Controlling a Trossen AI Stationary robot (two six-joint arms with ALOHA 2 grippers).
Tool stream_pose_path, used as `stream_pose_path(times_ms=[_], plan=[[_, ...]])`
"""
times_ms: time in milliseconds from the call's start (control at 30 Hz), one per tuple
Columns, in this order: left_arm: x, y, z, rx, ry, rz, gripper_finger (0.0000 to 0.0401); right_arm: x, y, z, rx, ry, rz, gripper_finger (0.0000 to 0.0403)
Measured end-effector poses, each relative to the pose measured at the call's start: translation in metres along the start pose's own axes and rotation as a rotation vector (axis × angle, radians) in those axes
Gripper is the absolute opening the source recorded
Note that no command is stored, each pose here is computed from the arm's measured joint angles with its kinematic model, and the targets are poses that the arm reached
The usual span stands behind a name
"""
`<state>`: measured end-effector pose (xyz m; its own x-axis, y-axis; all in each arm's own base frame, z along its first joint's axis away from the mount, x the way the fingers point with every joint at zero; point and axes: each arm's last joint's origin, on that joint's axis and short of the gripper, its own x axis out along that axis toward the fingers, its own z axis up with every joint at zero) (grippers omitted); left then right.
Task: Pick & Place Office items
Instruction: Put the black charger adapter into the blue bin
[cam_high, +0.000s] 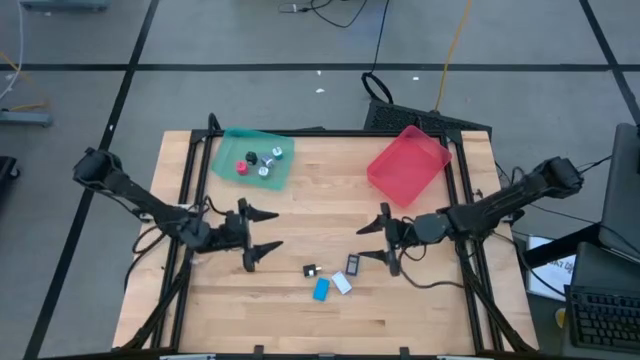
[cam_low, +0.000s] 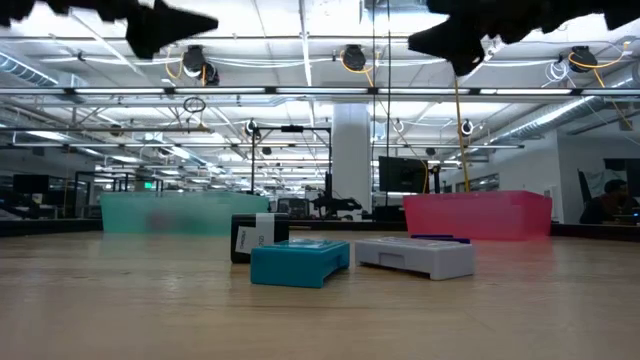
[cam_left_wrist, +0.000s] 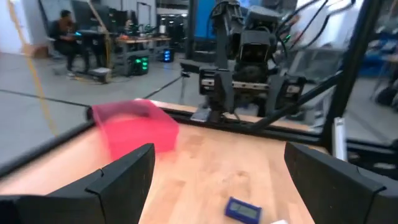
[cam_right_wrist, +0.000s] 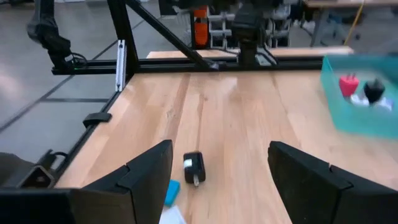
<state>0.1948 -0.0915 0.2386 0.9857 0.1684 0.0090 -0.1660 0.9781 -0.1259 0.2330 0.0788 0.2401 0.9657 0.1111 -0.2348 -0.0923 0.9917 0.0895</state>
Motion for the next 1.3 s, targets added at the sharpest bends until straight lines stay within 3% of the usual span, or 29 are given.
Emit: stream_pose_path(times_ms=[167,300,467,633,800,1300], plan=[[0.004,-0.013,0.022,0.049,0.064,0.078,0.0360,-0.025,-0.002,0.009,0.070,0.017,0.007,0.0251],[0.006,-0.017,0.027,-0.033,0.115,0.006,0.0360,-0.040,0.000,0.005,0.035,0.014,0.037,0.0251],[0.008,-0.020,0.022,-0.110,0.147,-0.039,0.0360,-0.056,-0.003,-0.020,-0.051,0.032,0.062,0.0251],[0.012,-0.022,0.014,-0.096,0.175,-0.031,0.0360,-0.070,-0.012,-0.041,-0.001,-0.018,0.065,0.0251],[0.021,-0.022,0.001,-0.056,0.217,0.001,0.0360,-0.083,-0.019,-0.051,0.021,-0.145,0.072,0.0251],[0.028,-0.019,-0.006,-0.047,0.233,0.027,0.0360,-0.106,-0.035,-0.079,-0.001,-0.274,0.050,0.0251]])
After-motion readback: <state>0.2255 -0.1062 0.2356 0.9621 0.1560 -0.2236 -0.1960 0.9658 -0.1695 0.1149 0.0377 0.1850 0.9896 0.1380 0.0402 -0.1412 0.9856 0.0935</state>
